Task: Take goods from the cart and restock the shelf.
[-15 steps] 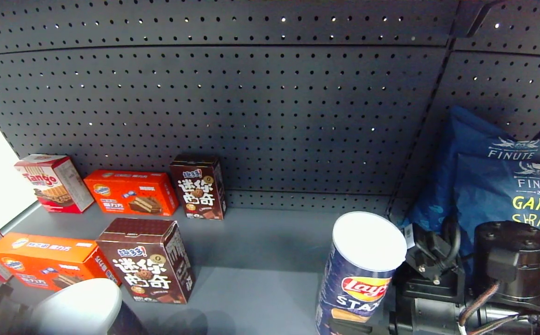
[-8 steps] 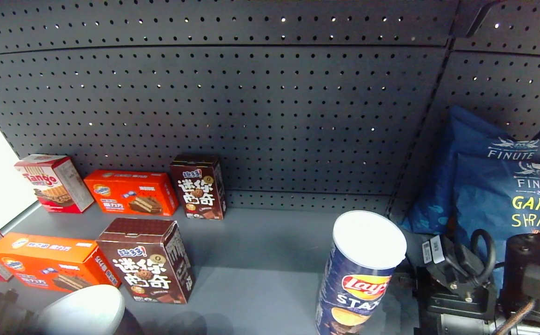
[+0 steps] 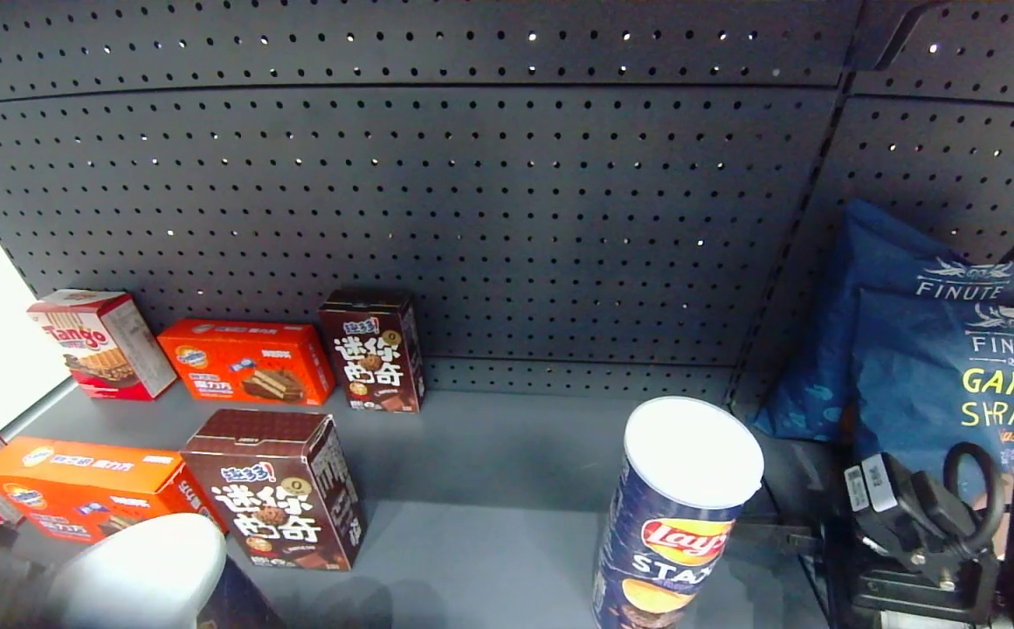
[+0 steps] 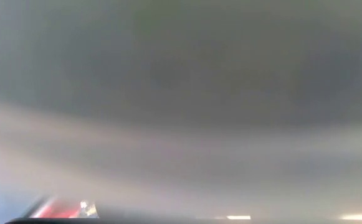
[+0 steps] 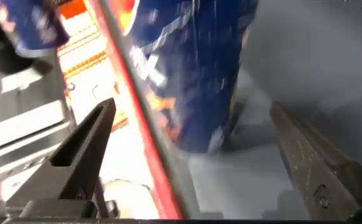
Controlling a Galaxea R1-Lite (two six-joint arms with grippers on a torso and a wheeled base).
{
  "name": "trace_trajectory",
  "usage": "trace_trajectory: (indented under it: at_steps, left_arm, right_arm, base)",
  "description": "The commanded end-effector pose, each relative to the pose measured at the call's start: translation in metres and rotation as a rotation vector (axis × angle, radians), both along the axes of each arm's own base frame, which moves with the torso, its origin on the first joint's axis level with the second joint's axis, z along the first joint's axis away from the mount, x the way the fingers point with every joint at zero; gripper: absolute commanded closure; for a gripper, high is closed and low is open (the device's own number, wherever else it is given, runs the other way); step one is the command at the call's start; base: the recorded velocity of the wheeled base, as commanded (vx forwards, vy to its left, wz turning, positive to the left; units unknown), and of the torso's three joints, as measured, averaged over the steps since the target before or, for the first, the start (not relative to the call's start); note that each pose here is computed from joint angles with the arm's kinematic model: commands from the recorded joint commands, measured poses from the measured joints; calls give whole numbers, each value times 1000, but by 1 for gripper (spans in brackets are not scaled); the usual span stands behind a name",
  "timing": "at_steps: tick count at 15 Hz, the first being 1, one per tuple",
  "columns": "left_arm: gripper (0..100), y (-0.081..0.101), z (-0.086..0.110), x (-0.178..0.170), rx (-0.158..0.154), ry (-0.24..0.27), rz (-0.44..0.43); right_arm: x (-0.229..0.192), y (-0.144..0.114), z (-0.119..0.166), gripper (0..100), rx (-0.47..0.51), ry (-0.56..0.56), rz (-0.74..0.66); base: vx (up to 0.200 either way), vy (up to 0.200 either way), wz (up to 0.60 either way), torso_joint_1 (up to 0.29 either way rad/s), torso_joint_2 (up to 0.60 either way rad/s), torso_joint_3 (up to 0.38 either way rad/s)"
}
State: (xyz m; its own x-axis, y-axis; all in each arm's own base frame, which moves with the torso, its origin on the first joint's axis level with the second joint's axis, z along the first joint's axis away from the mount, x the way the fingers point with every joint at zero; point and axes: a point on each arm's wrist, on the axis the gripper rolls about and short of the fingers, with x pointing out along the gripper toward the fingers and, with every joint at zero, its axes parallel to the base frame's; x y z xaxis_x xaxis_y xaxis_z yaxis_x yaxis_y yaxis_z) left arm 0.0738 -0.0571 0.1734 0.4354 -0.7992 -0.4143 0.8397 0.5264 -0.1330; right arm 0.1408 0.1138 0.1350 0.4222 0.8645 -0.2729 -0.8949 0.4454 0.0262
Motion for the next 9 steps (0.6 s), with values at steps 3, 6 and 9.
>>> trace_trajectory:
  at_steps: [3, 6, 9]
  left_arm:
    - [100, -14, 15, 15, 1, -5, -38]
    - [100, -24, 20, 28, -1, -15, -49]
    - [100, -36, 24, 44, -4, -24, -50]
  right_arm:
    - [-52, -39, 34, 0, -19, -12, -68]
    - [-68, -51, 41, 0, -12, -28, -88]
    - [-68, -52, 46, 0, 1, -52, -107]
  base:
    - [0, 0, 0, 0, 0, 0]
    - [0, 0, 0, 0, 0, 0]
    - [0, 0, 0, 0, 0, 0]
